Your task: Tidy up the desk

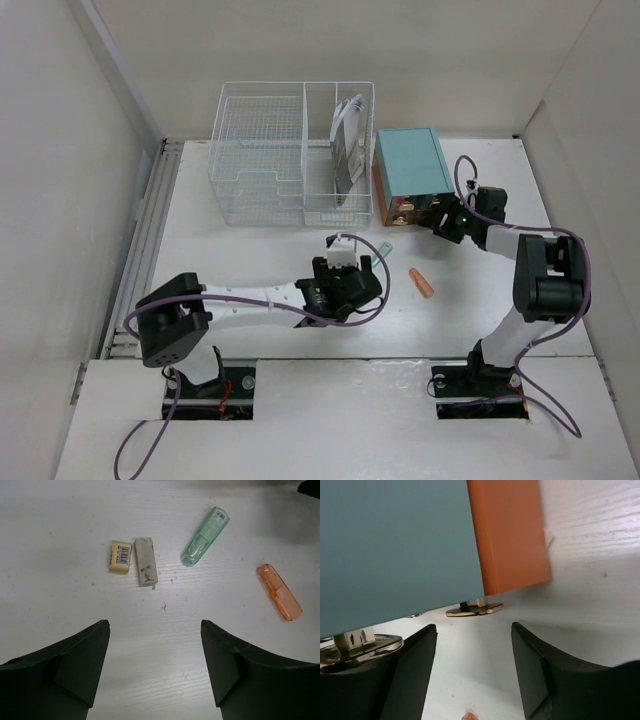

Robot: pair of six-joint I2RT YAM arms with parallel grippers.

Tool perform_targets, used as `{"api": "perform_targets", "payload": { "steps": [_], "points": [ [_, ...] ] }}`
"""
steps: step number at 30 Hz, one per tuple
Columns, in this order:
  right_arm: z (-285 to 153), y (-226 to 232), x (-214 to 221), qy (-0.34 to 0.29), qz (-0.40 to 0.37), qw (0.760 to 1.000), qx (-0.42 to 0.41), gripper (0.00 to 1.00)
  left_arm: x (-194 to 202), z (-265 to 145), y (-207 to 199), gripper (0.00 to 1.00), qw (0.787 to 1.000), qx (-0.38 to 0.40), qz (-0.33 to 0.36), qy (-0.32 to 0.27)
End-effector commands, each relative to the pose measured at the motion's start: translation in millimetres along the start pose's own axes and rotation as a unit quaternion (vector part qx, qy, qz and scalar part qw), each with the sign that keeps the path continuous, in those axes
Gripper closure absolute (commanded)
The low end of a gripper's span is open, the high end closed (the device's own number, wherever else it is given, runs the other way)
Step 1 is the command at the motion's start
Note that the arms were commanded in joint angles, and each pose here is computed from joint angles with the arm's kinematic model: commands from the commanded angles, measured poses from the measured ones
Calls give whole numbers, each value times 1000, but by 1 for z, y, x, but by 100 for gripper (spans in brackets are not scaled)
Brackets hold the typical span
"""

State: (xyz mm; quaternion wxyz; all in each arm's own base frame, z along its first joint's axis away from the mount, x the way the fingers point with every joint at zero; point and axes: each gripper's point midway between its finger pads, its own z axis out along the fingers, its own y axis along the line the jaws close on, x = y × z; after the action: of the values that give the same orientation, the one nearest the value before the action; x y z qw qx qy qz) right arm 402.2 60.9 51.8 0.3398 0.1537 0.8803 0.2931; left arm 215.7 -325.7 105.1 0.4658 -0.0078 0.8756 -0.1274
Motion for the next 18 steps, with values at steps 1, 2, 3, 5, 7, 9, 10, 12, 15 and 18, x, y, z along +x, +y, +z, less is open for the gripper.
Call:
{"api": "perform_targets", "payload": {
  "steps": [1, 2, 3, 5, 7, 9, 10, 12, 15, 18],
  "points": [
    [4, 15, -40, -76, 4, 997, -33, 33, 0, -5, 1, 30, 1000, -3, -11, -9],
    [4, 12, -36, -80, 12, 996, -30, 33, 0, -5, 1, 30, 1000, -3, -16, -9],
    [5, 11, -37, -89, 14, 995, -31, 35, 2, -4, 2, 30, 1000, -5, -12, -8],
    [4, 13, -44, -114, 14, 993, -39, 36, 8, -4, 2, 30, 1000, -7, -8, -3],
    [4, 14, -44, -119, 17, 992, -43, 40, 5, -5, -1, 30, 1000, -4, -11, -5],
    [6, 11, -42, -115, 20, 992, -41, 45, 10, -4, -5, 30, 1000, -3, -5, -2],
    [6, 11, -42, -115, 20, 992, -41, 54, 10, -4, -5, 30, 1000, -3, -5, -2],
    [6, 8, -38, -118, 25, 992, -38, 63, 9, -6, -12, 30, 1000, 1, -8, -1],
    [6, 6, -31, -113, 31, 992, -41, 73, 8, -8, -17, 30, 1000, 2, -4, -4],
    [1, 4, -25, -111, 34, 992, -41, 76, 7, -8, -14, 30, 1000, -3, -1, -6]
  ]
}}
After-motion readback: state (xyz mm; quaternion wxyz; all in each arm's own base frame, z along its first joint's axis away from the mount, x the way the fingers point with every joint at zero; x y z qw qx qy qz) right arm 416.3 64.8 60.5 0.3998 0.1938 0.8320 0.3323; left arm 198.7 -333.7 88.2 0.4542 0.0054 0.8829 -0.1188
